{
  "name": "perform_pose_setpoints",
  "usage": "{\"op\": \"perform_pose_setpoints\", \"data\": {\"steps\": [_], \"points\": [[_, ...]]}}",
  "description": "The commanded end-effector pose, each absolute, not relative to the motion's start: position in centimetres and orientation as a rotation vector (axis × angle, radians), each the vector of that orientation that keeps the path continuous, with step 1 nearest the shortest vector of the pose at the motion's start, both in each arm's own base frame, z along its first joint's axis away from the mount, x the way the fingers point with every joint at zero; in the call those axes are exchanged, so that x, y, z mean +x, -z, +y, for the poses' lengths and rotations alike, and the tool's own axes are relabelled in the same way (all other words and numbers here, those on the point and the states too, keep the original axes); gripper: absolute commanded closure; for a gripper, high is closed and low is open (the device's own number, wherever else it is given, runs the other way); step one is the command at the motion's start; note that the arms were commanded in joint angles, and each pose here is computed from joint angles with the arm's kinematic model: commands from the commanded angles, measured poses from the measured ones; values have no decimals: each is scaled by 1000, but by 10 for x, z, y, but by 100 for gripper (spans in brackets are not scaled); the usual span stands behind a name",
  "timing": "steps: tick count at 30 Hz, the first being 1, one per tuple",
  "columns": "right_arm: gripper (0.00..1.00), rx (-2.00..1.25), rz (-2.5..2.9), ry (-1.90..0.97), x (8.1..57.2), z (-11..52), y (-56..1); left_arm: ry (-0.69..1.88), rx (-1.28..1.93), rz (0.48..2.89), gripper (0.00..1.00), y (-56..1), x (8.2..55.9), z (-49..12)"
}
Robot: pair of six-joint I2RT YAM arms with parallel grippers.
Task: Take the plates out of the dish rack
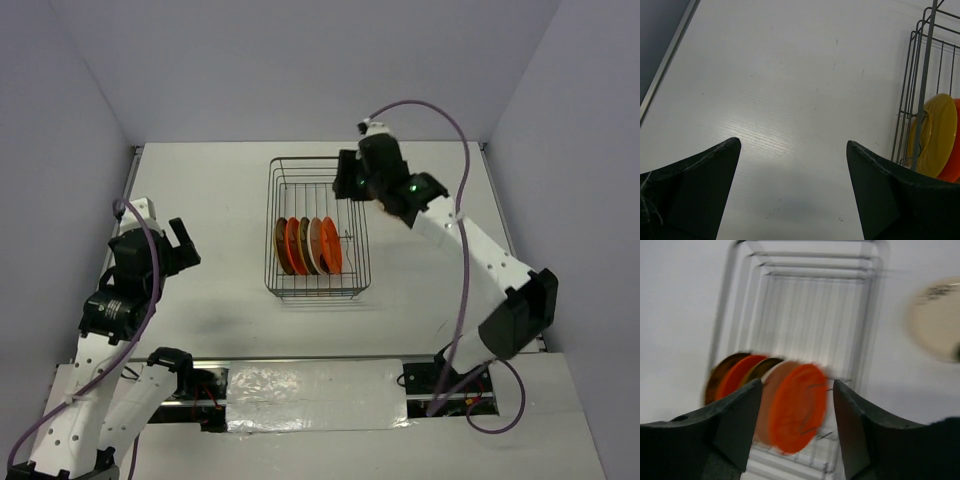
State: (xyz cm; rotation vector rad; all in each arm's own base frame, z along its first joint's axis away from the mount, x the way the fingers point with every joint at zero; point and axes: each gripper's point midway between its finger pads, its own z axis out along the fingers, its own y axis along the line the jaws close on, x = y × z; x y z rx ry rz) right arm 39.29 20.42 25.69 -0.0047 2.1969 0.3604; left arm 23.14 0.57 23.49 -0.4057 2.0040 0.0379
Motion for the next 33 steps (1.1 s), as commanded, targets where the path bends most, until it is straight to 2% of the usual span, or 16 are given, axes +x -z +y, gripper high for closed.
{"op": "perform_pose_setpoints", "data": {"steps": [1, 4, 11, 23, 29, 30, 33], "points": [[45, -46, 2181, -543, 351, 262, -246, -54, -417, 1989, 0, -238, 236, 8], [60, -37, 2157, -577, 322, 285, -242, -52, -412, 1994, 1, -237, 236, 7], [61, -71, 2224, -531, 304, 321, -216, -50, -413, 1984, 0, -239, 234, 8], [65, -42, 2297, -364, 315, 318, -169, -23, -389, 1974, 0, -242, 234, 3], [79, -58, 2336, -346, 319, 326, -150, -17, -386, 1971, 1, -242, 234, 3], [86, -56, 2337, -362, 319, 328, -151, -17, -385, 1970, 1, -243, 234, 3], [97, -30, 2312, -408, 318, 330, -166, -15, -383, 1972, 0, -242, 234, 2]]}}
